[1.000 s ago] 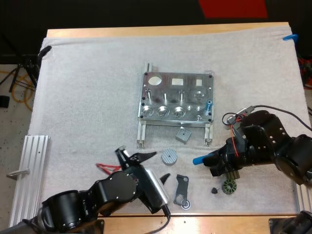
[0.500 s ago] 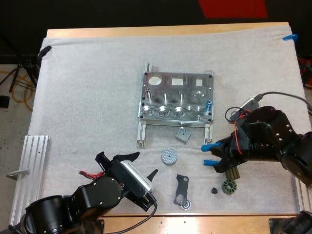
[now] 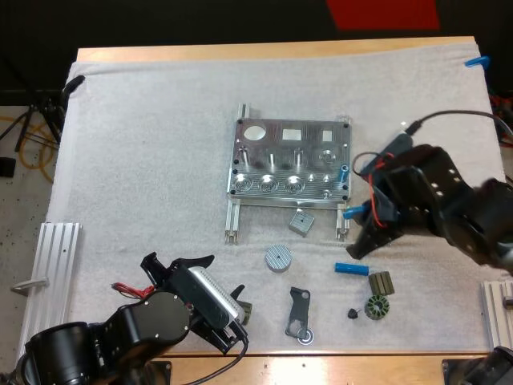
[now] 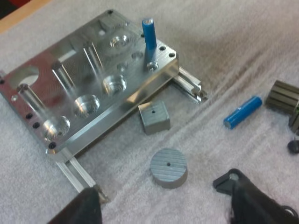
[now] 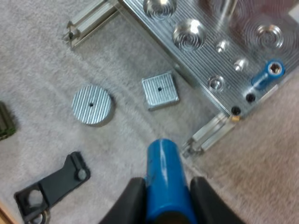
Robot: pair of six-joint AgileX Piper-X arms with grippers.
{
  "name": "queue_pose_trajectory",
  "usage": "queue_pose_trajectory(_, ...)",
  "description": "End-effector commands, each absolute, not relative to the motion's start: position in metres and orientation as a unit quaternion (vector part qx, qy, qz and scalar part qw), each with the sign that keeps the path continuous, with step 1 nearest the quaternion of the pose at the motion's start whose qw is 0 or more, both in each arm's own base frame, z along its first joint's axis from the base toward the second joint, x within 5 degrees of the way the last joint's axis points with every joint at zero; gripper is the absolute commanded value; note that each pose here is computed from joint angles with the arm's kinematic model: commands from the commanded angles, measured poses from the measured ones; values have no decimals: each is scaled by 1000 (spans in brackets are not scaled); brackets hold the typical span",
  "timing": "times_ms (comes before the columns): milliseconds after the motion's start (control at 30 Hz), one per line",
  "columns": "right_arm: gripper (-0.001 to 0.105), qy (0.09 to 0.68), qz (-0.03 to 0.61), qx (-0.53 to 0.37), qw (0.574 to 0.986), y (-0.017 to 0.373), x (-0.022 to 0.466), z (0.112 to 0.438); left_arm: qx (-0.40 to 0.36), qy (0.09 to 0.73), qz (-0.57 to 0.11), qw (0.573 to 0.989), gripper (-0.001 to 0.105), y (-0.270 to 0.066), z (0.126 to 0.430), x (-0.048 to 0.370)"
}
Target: Load cells from right to left
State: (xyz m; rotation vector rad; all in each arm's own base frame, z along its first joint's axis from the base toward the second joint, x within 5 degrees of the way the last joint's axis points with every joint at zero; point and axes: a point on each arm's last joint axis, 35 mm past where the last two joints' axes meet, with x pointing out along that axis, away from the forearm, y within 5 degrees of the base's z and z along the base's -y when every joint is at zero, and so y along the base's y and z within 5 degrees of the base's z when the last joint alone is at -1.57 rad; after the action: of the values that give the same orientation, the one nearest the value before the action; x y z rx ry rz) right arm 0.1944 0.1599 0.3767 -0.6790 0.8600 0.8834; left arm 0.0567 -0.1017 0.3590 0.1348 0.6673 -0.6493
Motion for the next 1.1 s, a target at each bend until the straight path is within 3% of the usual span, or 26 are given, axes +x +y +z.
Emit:
queue_pose_trajectory(0, 0, 385, 410, -319, 763, 165, 200, 381, 68, 317, -304, 896, 58, -98, 362, 56)
queue_pose_trajectory(433, 0, 384, 390, -384, 744, 201, 250, 370, 67, 320, -309, 893, 58, -98, 362, 56)
queue_pose_trajectory(633, 0, 391, 356, -471, 707, 213, 272, 352, 73, 318, -312, 892, 58, -98, 362, 55)
queue_pose_trajectory(1067, 0, 403, 371, -503, 669, 230, 294, 317, 85, 314, -316, 891, 58, -98, 362, 55)
